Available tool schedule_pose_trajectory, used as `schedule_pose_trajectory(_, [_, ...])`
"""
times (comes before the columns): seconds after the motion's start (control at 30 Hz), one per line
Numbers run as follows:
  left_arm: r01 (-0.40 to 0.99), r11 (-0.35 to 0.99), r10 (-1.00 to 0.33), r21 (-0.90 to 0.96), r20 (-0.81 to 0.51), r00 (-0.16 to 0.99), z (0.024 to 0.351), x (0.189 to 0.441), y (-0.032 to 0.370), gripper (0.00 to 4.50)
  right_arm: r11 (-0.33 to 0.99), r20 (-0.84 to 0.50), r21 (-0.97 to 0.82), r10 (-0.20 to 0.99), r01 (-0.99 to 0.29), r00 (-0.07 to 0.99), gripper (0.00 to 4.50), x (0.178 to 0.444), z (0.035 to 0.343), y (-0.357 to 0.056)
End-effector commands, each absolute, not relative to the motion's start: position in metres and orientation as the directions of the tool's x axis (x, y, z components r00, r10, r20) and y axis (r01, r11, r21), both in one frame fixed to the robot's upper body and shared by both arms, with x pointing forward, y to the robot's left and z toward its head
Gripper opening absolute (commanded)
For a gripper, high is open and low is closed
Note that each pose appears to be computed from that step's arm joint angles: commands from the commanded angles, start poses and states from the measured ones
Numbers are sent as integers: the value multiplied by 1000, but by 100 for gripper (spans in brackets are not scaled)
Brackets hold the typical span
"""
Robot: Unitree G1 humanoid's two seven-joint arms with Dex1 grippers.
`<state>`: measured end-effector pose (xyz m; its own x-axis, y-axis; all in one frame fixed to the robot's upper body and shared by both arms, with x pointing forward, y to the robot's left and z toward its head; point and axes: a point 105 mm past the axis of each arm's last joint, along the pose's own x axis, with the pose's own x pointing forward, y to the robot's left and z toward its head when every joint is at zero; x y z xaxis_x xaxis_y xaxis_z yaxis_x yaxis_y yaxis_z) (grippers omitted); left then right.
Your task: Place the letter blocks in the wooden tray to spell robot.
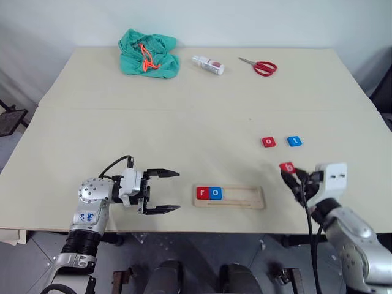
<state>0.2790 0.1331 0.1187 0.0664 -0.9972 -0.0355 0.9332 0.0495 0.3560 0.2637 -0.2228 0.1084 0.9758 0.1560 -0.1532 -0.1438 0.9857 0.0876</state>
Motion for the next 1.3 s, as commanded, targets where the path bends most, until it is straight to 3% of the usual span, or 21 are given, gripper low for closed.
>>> schedule_pose_trajectory(0.03, [931, 36, -999, 363, -8, 42, 124, 278, 132, 450, 987, -116, 86, 148, -139, 982, 146, 249, 123, -215])
schedule_pose_trajectory(0.47, [927, 27, -999, 373, -13, 35, 127, 283, 133, 450, 980, -168, 160, 144, -117, 975, 146, 243, 109, -212])
schedule_pose_trajectory(0.5, [927, 30, -999, 374, -14, 38, 127, 283, 134, 450, 978, -162, 174, 141, -113, 977, 216, 242, 108, -212])
schedule_pose_trajectory(0.73, [926, 36, -999, 376, -18, 46, 127, 281, 136, 450, 976, -148, 188, 138, -109, 979, 440, 240, 107, -212])
schedule_pose_trajectory(0.9, [927, 37, -999, 374, -20, 48, 128, 281, 137, 450, 958, -134, 116, 276, -262, 952, 446, 239, 119, -210])
schedule_pose_trajectory(1.07, [928, 32, -999, 370, -25, 45, 127, 279, 139, 450, 839, -295, -88, 493, -537, 818, 446, 237, 115, -227])
schedule_pose_trajectory(1.3, [927, 36, -998, 374, -29, 50, 128, 280, 141, 450, 675, -399, -194, 608, -712, 686, 446, 255, 125, -246])
